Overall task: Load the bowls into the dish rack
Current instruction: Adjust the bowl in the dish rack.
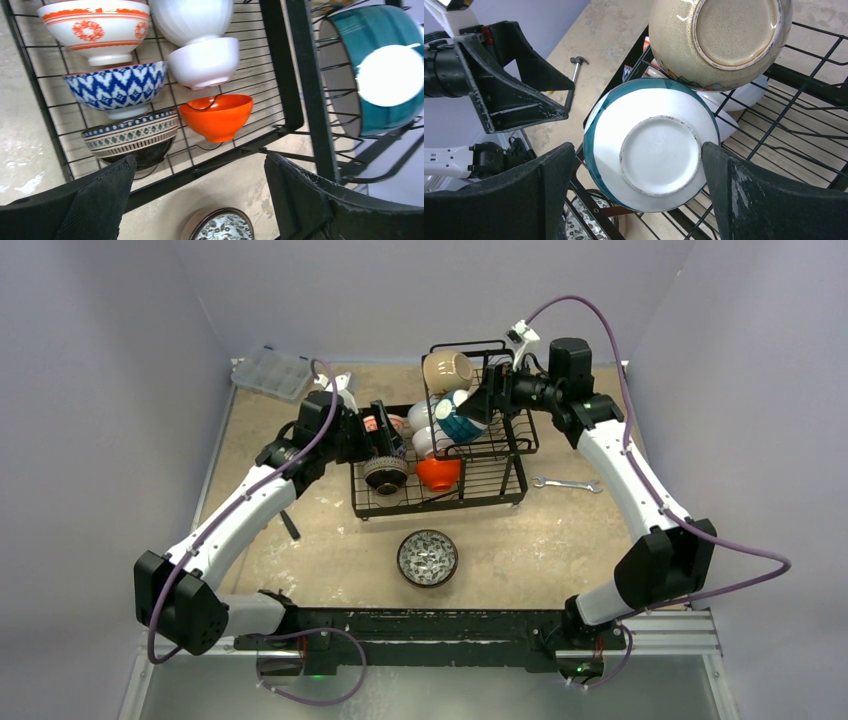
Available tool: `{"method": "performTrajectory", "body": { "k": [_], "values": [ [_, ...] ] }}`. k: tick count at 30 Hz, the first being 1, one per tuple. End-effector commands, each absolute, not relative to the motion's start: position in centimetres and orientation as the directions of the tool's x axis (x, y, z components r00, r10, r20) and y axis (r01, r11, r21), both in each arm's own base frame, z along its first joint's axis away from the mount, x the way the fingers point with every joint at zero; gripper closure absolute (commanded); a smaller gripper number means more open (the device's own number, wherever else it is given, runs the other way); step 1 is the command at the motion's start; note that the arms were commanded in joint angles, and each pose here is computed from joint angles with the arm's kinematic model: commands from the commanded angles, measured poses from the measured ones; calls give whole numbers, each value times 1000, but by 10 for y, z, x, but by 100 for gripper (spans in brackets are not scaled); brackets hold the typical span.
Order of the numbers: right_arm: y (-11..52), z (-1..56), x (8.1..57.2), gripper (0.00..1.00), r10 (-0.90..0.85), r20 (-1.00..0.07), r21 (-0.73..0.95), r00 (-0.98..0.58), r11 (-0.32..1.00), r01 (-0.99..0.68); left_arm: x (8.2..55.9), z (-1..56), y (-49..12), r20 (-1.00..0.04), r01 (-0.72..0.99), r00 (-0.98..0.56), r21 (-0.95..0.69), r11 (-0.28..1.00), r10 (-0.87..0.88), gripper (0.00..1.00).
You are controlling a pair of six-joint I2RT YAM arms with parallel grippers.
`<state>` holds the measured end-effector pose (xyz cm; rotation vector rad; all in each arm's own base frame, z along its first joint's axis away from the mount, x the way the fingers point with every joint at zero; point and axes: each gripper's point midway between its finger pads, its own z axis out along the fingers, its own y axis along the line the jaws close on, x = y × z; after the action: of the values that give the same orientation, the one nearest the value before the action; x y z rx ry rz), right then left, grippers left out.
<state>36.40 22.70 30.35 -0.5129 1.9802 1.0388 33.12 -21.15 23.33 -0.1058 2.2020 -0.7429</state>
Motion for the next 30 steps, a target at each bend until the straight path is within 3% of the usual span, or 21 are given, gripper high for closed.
{"method": "performTrajectory", "body": {
  "k": [1, 10, 15, 19, 24, 30],
  "values": [
    [248, 328, 328, 3, 9, -804, 529, -595, 467, -708, 334, 226, -192, -695, 159, -670, -476, 865, -260, 1],
    [223, 343, 343, 3, 54, -854, 431, -517, 631, -646, 324, 158, -123, -638, -82, -712, -342, 936, -295, 1],
    [221, 330, 342, 3, 47, -836, 443, -546, 645, -623, 308, 109, -99, -558, -180, -759, -315, 932, -335, 2],
    [223, 320, 338, 3, 36, -822, 460, -568, 631, -625, 304, 81, -106, -515, -163, -785, -363, 917, -344, 11],
    [228, 311, 331, 3, 27, -802, 491, -596, 597, -634, 309, 70, -117, -510, -125, -790, -408, 904, -339, 31],
    [237, 306, 327, 4, 23, -790, 525, -613, 542, -656, 324, 59, -113, -505, -155, -792, -377, 913, -343, 42]
  ]
}}
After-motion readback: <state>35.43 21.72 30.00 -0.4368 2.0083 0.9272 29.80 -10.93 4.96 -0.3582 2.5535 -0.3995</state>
